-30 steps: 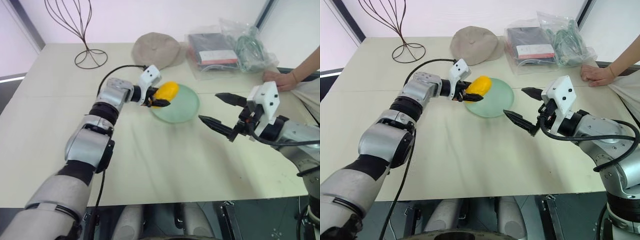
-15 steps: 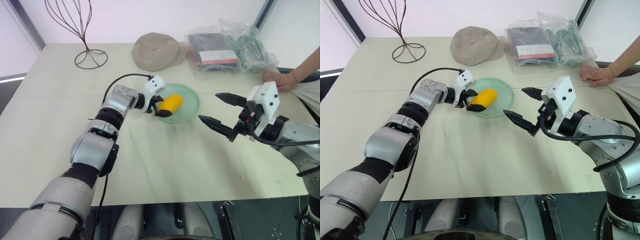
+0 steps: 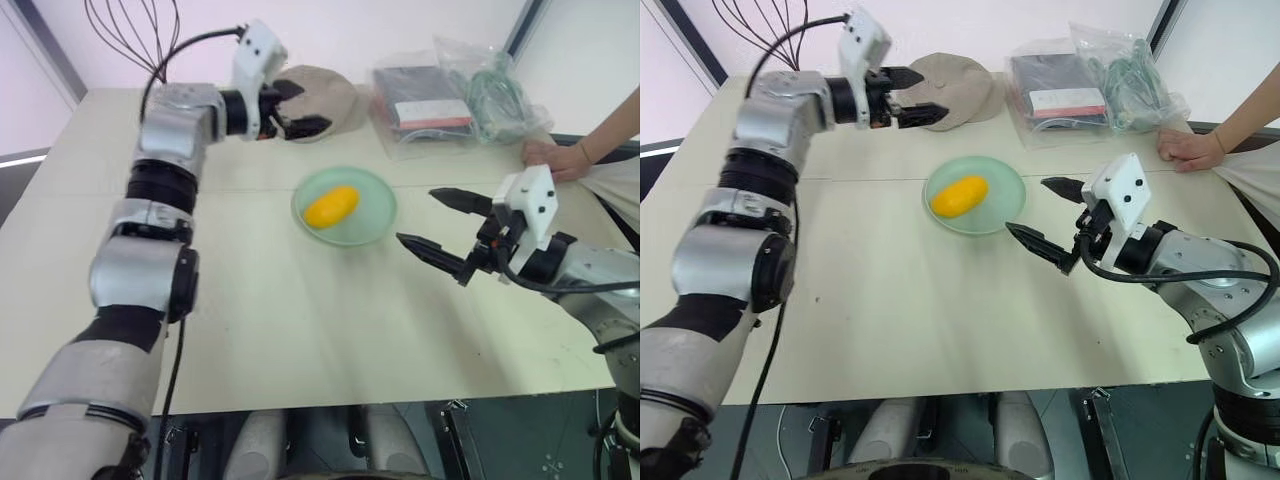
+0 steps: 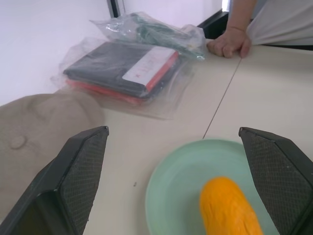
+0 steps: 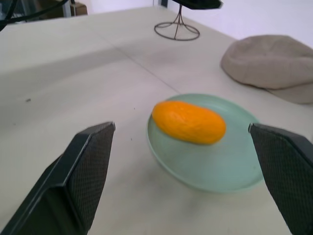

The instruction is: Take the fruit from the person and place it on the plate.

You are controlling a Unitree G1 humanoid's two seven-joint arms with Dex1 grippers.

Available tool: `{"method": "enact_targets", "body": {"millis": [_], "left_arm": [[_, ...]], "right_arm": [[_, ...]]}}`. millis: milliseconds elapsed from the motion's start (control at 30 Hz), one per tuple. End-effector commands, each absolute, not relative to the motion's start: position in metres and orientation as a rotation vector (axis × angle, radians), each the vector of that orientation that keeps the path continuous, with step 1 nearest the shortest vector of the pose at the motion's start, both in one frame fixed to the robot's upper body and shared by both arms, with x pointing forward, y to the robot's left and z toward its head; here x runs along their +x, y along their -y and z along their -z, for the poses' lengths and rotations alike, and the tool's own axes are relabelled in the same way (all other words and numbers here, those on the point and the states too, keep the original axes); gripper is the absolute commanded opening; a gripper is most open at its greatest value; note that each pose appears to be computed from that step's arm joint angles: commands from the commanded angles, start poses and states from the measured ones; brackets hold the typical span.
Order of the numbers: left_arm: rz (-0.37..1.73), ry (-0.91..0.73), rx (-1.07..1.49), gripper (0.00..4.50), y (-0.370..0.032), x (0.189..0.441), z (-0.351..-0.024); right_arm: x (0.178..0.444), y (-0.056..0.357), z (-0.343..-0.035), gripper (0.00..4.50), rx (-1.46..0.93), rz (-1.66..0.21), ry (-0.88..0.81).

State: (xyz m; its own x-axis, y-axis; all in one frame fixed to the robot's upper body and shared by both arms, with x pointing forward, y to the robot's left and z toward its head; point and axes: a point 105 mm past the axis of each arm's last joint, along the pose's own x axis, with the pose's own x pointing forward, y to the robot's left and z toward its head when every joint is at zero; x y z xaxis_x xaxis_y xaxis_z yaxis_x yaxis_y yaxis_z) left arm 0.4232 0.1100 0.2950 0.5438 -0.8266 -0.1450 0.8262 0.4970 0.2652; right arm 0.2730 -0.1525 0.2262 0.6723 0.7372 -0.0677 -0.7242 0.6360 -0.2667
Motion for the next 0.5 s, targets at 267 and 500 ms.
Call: {"method": "enact_targets", "body": {"millis": [267,500], "left_arm": [[1.093,-0.211,0.271,4.46,-0.163,0.350,-0.242],[1.056,-0.274,0.306,4.46,-0.174,0.326,-0.208]], "right_arm": [[0.270,0.154,-0.231,4.50,-0.336,-0.857,0.067],[0.271,0.154,-0.230,4.50,-0.347,-0.866,0.059]]}}
